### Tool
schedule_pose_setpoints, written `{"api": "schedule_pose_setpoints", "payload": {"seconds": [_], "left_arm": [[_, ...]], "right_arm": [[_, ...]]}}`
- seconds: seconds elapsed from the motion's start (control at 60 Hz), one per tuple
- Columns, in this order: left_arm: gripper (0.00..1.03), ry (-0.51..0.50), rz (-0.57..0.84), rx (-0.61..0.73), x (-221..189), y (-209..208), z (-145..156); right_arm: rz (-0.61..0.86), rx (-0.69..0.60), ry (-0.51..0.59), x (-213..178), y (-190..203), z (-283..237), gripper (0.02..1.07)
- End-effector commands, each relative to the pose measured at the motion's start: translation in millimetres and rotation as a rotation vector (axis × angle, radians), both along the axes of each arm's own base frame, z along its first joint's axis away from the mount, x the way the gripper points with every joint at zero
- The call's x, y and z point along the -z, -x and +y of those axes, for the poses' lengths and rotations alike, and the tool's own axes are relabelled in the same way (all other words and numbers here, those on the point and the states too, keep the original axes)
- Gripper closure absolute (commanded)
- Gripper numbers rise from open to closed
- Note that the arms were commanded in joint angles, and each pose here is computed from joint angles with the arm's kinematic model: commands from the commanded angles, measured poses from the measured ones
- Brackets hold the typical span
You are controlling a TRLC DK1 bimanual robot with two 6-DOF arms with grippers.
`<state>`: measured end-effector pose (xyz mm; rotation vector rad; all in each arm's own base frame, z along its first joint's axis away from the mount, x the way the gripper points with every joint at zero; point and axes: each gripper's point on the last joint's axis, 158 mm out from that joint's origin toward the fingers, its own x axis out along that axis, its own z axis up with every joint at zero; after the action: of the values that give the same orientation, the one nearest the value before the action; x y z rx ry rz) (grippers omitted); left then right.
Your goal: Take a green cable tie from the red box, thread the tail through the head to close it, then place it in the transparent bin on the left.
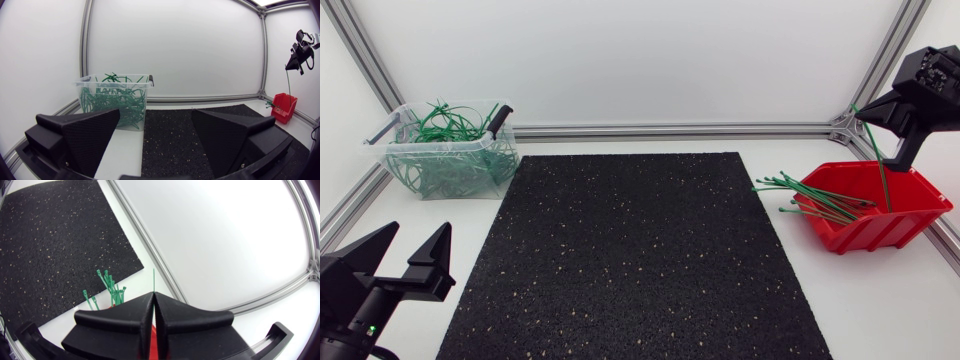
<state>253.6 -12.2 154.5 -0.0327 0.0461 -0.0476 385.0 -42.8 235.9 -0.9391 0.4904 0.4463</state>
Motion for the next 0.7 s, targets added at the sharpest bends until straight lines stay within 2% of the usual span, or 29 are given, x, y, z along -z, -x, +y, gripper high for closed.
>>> {"api": "schedule_pose_setpoints", "payload": {"seconds": [0.0,0.167,0.383,0.45,0.567,0.683], "left_arm": [[0.03,0.011,0.065,0.001,25,0,-1],[0.03,0.011,0.065,0.0,25,0,0],[0.03,0.011,0.065,0.0,25,0,0],[0.03,0.011,0.065,0.001,25,0,-1],[0.03,0.011,0.065,0.001,25,0,-1],[0.03,0.011,0.065,0.001,25,0,-1]], "right_arm": [[-0.047,0.042,-0.056,-25,-3,-4,1.01],[-0.11,0.147,-0.15,-59,-5,-11,1.01],[-0.145,0.106,-0.147,-85,10,10,1.01],[-0.111,0.109,-0.172,-85,16,19,1.01],[-0.123,0.014,-0.087,-87,36,40,1.01],[-0.113,-0.008,-0.122,-94,46,56,1.01]]}}
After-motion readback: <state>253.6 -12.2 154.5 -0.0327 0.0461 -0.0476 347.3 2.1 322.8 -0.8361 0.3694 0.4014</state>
